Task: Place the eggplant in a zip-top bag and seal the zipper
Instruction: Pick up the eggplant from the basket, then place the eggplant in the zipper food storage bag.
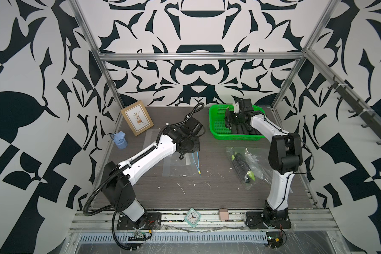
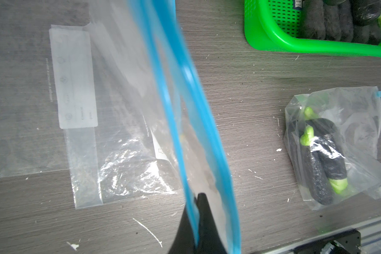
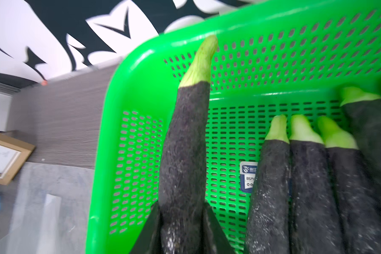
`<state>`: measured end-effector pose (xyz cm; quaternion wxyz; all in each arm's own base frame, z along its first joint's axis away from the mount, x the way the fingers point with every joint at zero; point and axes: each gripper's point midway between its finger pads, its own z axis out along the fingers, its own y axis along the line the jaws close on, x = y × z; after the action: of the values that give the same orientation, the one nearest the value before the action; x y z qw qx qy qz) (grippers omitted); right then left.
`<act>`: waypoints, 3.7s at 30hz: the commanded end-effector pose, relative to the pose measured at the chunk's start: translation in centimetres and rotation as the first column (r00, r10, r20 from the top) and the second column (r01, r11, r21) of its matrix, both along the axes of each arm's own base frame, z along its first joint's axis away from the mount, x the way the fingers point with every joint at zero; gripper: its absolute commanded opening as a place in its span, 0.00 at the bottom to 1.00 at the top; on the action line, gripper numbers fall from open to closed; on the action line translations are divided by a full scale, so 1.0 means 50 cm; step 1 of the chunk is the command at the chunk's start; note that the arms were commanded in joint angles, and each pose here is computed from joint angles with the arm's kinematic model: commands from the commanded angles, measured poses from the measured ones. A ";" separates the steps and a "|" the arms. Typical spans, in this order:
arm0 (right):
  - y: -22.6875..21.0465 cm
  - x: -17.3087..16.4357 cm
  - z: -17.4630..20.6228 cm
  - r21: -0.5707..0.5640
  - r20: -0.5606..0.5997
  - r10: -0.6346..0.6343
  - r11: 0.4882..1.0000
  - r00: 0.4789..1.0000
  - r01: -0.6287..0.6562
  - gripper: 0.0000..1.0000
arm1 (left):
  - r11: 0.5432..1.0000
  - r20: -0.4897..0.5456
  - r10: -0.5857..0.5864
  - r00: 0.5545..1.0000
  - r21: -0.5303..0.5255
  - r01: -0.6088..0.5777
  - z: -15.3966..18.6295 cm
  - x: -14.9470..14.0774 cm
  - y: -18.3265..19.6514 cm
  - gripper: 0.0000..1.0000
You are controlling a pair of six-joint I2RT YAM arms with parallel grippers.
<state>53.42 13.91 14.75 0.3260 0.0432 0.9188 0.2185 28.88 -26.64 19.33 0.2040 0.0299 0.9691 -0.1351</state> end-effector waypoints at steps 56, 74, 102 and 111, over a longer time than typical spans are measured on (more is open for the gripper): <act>0.297 -0.619 0.215 0.411 -0.121 0.572 0.773 0.811 -0.484 0.02 | 0.994 0.058 -0.080 0.995 -0.073 0.084 0.049 0.046 -0.058 0.00; 0.288 -0.502 0.187 0.332 -0.157 0.488 0.845 0.859 -0.419 0.01 | 0.981 0.040 -0.139 0.990 -0.129 0.143 0.039 -0.009 -0.095 0.00; 0.267 -0.401 0.186 0.135 -0.040 0.266 0.957 0.963 -0.258 0.46 | 0.972 0.063 -0.165 0.984 -0.160 0.173 0.065 -0.003 -0.121 0.00; 0.244 -0.455 0.260 0.106 -0.003 0.327 0.940 0.945 -0.325 0.53 | 0.982 0.090 -0.115 0.989 -0.141 0.127 0.092 0.031 -0.070 0.00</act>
<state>31.59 26.37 24.05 0.2418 -0.0655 0.9182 0.3069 30.22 -31.06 21.56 0.2153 0.0798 0.9495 -0.2140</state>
